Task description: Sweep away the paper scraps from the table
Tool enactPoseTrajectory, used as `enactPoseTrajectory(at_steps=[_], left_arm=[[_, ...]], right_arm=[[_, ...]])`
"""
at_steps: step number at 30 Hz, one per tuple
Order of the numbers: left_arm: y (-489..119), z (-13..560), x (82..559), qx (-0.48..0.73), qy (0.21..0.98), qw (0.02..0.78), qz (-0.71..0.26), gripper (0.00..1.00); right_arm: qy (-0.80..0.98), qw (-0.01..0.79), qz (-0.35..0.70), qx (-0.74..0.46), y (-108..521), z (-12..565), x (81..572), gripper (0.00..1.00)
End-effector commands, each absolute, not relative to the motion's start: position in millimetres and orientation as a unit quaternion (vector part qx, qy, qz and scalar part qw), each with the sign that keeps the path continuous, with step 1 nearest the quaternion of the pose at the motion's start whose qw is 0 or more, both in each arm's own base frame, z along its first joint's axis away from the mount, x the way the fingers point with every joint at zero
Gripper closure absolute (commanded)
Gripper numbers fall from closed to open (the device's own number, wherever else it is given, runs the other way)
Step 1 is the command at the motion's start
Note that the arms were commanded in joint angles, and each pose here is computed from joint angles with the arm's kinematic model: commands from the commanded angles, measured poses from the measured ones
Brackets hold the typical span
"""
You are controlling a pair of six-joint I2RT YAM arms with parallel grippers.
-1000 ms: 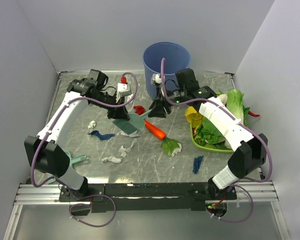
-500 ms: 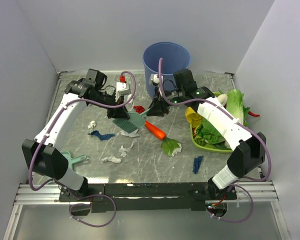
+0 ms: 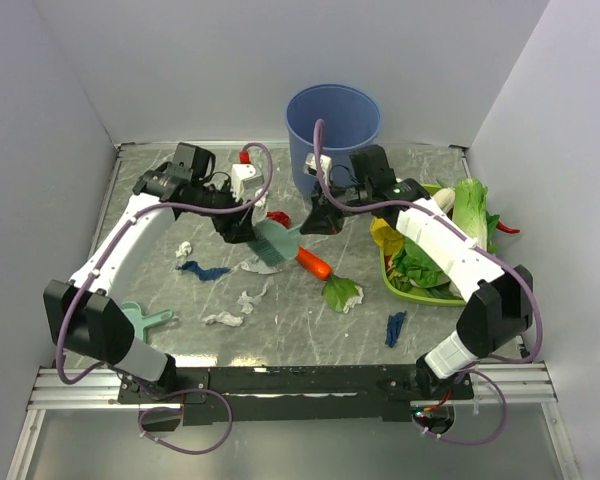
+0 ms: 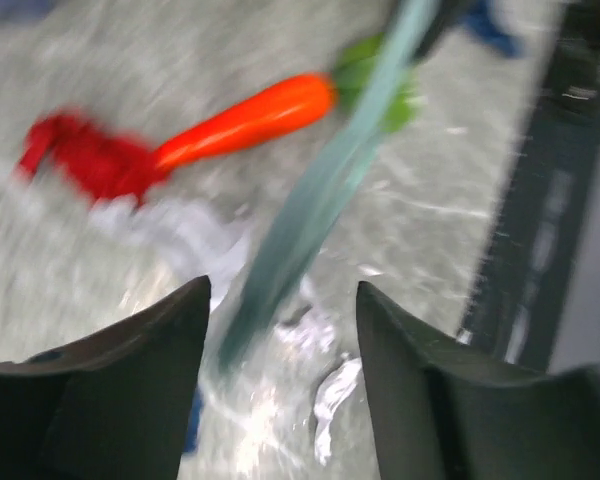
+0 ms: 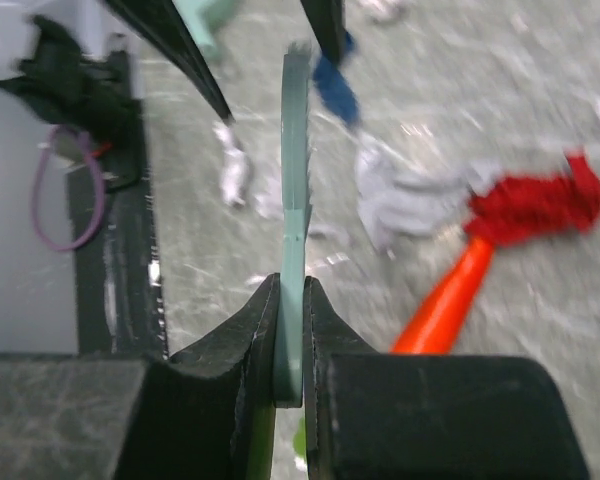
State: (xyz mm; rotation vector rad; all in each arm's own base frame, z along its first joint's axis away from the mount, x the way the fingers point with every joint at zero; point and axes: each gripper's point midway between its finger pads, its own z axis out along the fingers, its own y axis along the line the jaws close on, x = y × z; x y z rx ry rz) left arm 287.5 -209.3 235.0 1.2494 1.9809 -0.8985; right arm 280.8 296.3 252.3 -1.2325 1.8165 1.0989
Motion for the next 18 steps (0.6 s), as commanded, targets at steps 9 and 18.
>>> enactPoseTrajectory(at_steps=[9,18], left_arm=[[-46,187,273,0.345,0.907,0.240,0.010,0.27],[54,103,193,0.202,0.965,0.033,0.165,0.23]], right_arm=[[0.758,0.422,0.283,-0.408,216,262,262,1.00],[0.760,0.419,0.290,-0.403,218,255,265,1.00]])
